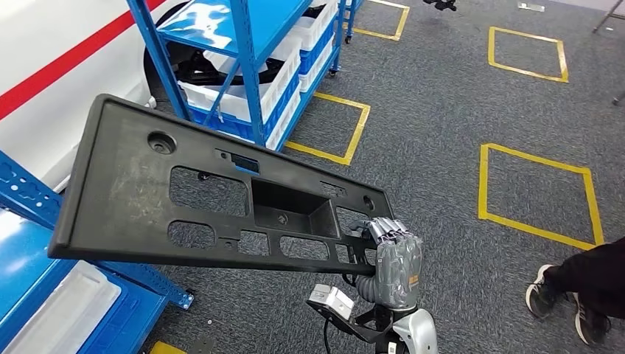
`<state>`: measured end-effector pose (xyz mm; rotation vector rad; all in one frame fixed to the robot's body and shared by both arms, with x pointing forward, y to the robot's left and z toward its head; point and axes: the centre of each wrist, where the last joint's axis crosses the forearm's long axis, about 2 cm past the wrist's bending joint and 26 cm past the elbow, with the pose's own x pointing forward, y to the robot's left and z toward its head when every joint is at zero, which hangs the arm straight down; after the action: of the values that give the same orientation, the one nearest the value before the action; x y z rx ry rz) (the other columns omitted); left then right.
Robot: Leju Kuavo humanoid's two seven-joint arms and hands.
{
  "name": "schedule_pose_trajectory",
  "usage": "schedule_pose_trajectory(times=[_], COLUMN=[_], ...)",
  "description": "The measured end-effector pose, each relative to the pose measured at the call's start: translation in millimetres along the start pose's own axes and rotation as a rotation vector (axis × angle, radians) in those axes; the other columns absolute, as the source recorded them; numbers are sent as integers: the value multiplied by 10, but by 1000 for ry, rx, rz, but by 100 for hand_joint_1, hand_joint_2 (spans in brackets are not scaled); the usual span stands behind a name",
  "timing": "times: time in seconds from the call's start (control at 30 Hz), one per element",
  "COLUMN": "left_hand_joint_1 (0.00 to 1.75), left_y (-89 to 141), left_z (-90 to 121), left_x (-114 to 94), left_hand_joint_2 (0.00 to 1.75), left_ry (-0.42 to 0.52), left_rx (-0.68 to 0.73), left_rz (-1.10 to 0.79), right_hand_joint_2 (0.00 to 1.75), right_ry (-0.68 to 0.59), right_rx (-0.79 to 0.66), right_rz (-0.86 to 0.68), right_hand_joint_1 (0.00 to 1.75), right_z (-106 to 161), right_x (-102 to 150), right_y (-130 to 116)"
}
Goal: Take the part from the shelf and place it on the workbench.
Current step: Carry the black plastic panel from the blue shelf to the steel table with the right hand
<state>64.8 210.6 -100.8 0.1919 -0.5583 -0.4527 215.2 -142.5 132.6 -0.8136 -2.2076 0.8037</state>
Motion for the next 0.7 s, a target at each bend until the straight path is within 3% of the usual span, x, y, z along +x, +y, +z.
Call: schedule_pose_trajectory(times=[0.7], left_hand_joint_1=[0], left_y=[23], left_z=[4], left_x=[-43], left_hand_joint_2=[175], left_ry=[9], left_rx=[4], left_rz=[3], right_hand_joint_2=[175], right_ry=[5], right_rx=[0], right_rz=[-14], right_hand_joint_1=[175], right_z=[-46], right_x=[19], right_y=[38])
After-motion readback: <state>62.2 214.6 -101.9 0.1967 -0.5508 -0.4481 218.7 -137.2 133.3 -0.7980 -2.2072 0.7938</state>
